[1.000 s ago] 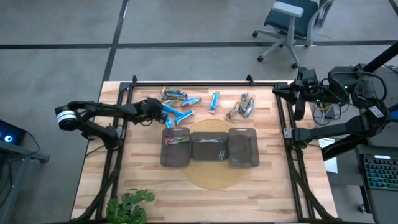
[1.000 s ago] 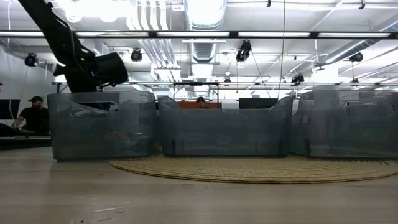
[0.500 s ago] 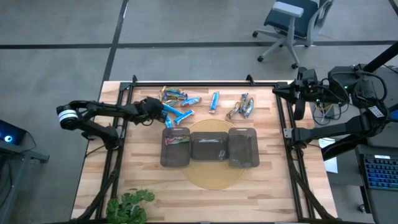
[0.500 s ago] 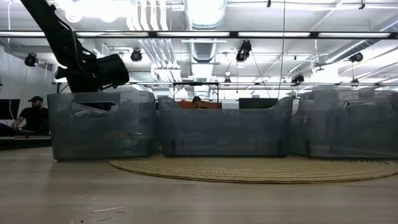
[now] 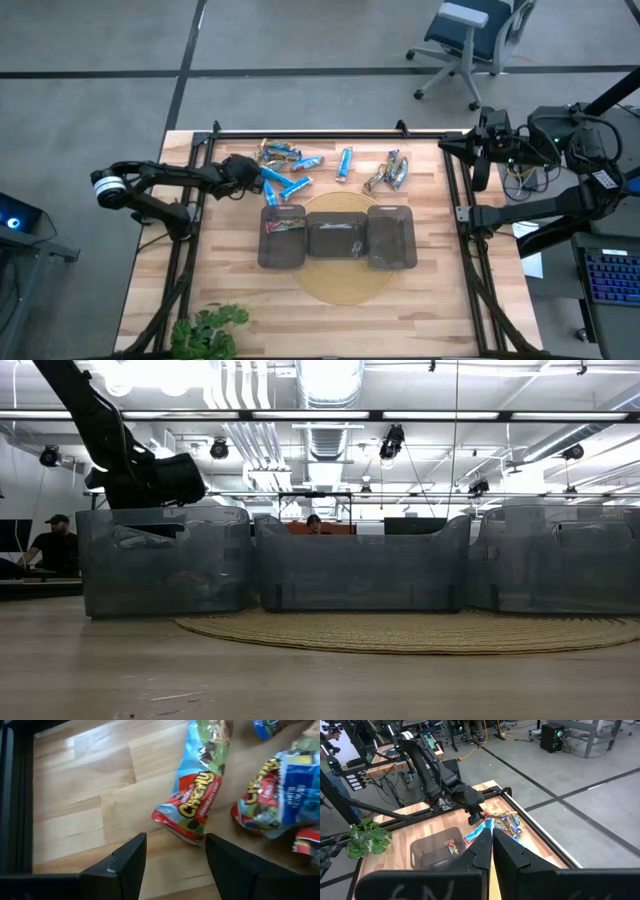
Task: Pick and place Granola Bars by type
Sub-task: Put the red granola bar into the left black bin
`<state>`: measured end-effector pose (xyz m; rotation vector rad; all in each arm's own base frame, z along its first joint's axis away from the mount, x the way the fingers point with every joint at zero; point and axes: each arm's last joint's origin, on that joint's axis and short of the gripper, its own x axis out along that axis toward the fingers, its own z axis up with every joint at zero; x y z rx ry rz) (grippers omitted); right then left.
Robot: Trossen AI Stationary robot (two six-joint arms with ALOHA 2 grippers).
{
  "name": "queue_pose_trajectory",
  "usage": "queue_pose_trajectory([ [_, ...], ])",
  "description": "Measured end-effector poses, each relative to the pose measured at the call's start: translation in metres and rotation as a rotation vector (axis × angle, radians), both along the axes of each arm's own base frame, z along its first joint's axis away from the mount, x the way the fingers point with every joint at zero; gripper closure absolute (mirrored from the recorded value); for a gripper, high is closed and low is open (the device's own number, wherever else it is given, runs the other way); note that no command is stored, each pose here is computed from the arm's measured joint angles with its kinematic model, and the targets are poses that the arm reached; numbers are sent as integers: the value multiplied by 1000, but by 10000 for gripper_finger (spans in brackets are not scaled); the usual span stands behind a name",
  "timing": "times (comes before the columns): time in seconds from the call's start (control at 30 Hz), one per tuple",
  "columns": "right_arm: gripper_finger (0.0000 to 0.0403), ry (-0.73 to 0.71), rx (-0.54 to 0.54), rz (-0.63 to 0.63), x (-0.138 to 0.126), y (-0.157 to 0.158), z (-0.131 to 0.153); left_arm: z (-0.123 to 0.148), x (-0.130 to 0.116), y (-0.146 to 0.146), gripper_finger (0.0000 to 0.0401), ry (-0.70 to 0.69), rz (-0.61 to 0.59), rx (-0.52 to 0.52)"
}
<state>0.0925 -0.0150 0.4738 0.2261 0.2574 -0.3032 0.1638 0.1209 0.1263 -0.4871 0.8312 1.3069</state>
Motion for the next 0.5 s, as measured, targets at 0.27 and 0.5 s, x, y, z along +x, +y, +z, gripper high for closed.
queue_pose_trajectory([
  [0.27, 394, 2, 0, 0, 1, 0, 0, 6, 6, 4, 215, -29, -39, 35],
  [0.5, 394, -6, -1, 1, 1, 0, 1, 5, 5, 7, 215, -21, -27, 46],
])
